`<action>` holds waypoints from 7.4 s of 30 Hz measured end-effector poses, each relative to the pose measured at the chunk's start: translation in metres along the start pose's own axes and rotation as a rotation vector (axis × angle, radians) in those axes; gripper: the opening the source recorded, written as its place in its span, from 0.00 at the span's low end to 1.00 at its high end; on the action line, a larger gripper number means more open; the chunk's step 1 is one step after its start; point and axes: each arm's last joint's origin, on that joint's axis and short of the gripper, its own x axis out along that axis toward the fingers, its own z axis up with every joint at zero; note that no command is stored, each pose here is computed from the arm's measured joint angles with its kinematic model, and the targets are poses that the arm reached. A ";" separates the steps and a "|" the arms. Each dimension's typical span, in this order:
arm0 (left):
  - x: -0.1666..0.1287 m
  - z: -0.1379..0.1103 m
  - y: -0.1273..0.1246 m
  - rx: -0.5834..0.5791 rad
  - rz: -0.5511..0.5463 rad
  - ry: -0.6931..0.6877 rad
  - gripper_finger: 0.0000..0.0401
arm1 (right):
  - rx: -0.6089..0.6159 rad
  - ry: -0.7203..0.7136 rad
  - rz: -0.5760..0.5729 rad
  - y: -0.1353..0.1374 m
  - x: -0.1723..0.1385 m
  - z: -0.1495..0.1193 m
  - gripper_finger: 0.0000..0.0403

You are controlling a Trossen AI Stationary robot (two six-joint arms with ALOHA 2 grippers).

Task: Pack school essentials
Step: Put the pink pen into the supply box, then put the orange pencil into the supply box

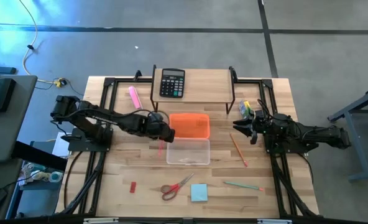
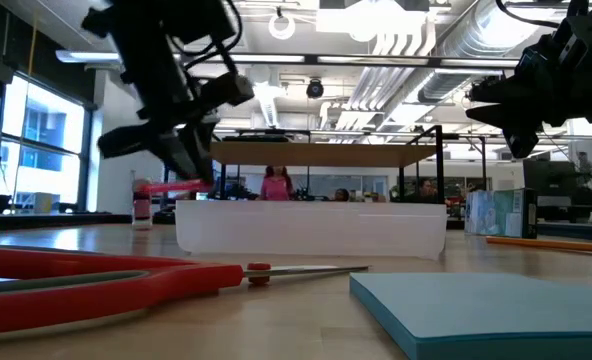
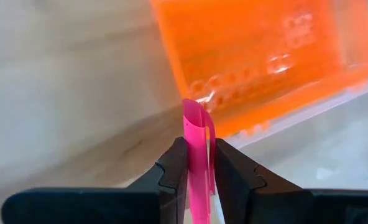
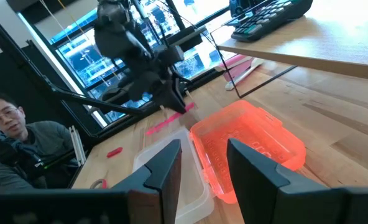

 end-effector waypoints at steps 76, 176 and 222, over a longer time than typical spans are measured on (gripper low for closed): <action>0.039 0.013 -0.107 1.349 -0.258 0.057 0.18 | 0.000 0.001 -0.001 0.000 0.000 0.000 0.30; -0.042 0.014 -0.061 1.215 -0.399 0.177 0.01 | 0.580 0.649 -0.316 0.051 -0.029 0.086 0.30; -0.042 0.003 -0.013 1.023 -0.453 0.112 0.01 | 0.494 1.131 -0.819 0.109 0.044 -0.034 0.30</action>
